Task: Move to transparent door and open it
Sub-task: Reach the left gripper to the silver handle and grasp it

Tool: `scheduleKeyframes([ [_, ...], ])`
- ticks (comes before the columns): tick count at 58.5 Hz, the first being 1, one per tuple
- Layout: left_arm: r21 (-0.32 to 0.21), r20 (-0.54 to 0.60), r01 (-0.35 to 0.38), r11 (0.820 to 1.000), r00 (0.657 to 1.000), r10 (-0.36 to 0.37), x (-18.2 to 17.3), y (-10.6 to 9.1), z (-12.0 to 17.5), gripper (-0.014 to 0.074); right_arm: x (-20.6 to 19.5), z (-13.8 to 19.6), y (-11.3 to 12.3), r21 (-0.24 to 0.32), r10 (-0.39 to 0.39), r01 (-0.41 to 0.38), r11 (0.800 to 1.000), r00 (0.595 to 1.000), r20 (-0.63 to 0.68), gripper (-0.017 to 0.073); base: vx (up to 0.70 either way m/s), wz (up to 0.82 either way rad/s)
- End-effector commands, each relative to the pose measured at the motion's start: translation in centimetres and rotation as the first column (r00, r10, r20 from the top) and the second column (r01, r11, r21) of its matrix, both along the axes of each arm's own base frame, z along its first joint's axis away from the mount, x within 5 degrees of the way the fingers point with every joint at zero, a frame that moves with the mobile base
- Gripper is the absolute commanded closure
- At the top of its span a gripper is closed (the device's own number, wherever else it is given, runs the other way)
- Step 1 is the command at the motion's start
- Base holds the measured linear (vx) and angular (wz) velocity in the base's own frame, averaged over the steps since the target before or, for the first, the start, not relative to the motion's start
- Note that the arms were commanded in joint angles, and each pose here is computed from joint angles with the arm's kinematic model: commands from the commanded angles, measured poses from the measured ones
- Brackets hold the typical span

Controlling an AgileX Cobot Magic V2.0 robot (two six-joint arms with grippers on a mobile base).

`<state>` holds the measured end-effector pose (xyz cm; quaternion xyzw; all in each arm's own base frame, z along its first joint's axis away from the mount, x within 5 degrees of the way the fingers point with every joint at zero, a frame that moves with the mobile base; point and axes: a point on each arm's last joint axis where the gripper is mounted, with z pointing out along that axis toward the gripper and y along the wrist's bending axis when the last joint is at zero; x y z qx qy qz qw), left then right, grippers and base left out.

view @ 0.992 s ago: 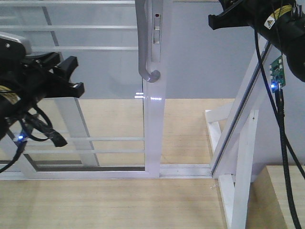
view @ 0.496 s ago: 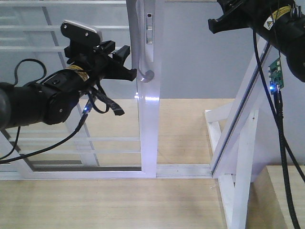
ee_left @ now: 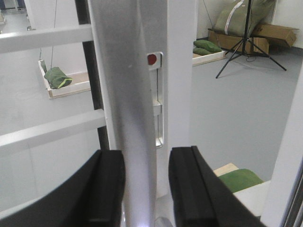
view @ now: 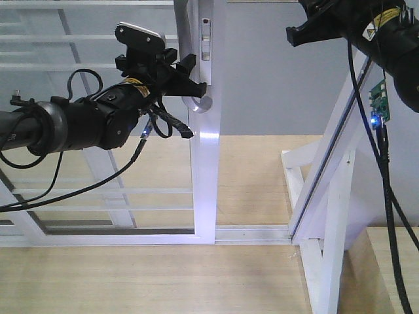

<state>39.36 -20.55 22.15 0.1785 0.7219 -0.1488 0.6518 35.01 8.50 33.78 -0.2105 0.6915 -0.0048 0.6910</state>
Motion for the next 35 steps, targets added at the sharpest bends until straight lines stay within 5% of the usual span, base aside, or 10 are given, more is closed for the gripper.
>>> scheduleKeyframes([
  [1,-0.095,0.150,-0.009,0.995,0.988,0.023,0.1,0.0,4.3,0.0212,-0.9,3.3,-0.2,0.037,0.011,-0.017,0.999,0.987,0.157,0.0209,0.00,0.00],
  [35,-0.110,0.156,-0.021,0.994,0.987,0.038,2.6,-1.2,4.5,0.0212,-0.9,3.3,-0.2,0.036,0.011,-0.017,0.999,0.987,0.158,0.0209,0.00,0.00],
])
